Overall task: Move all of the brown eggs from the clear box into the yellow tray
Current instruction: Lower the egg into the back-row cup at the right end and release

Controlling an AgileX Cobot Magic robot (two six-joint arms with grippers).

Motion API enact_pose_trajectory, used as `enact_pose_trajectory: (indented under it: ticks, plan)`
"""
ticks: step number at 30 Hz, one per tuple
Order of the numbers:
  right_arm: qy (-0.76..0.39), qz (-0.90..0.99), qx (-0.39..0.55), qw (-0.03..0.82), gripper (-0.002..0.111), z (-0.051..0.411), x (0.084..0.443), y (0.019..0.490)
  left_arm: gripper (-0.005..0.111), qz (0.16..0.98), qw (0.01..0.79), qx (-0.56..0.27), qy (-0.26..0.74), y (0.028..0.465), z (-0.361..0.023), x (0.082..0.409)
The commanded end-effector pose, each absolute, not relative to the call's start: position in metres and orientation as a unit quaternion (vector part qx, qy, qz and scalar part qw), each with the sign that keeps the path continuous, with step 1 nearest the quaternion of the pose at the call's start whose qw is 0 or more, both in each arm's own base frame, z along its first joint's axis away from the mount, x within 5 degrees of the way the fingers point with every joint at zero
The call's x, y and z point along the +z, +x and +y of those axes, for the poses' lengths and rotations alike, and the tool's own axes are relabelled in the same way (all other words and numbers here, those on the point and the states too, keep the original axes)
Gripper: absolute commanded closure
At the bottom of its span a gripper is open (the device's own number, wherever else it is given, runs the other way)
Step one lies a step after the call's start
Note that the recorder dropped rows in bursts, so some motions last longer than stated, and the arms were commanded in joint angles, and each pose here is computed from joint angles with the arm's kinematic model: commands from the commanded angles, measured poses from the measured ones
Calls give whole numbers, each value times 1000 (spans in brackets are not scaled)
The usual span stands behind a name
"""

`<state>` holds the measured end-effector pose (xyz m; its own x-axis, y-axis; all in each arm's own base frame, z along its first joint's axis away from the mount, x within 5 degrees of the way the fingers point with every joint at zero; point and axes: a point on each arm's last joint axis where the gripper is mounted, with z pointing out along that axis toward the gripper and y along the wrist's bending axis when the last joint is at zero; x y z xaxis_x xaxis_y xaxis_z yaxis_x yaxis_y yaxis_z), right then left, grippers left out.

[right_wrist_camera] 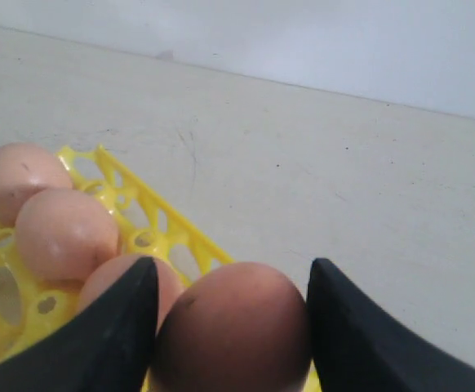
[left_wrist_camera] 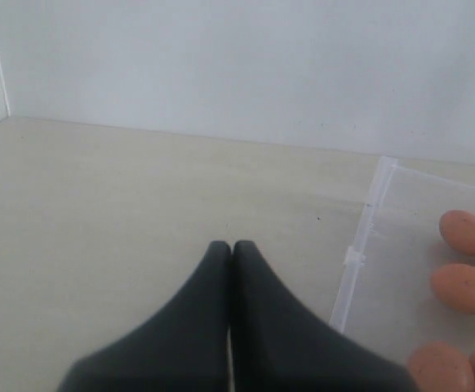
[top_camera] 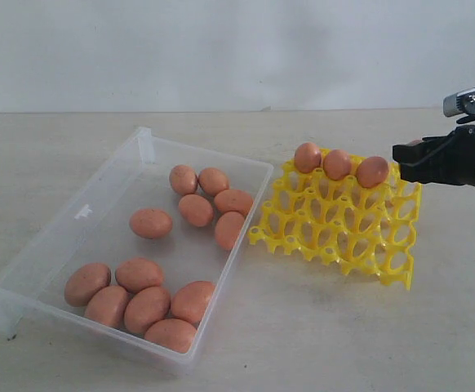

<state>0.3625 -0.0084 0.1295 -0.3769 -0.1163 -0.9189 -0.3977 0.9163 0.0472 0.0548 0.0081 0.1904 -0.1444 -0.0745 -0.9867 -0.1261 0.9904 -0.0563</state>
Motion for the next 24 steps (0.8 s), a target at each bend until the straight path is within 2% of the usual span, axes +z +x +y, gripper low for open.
enact_pose_trajectory:
  ticks: [1,19,21,24]
  plan:
    - [-156,819,139,535,109,-8,121,364,111,753,655,19,-62,55,8,192]
    - [-149,824,151,525,108,-7,107,364,111,753,655,19,-62,55,8,192]
    - [-149,824,151,525,103,-7,107,364,111,753,655,19,-62,55,8,192]
    - [-147,824,152,525,83,-7,107,364,111,753,655,19,-62,55,8,192]
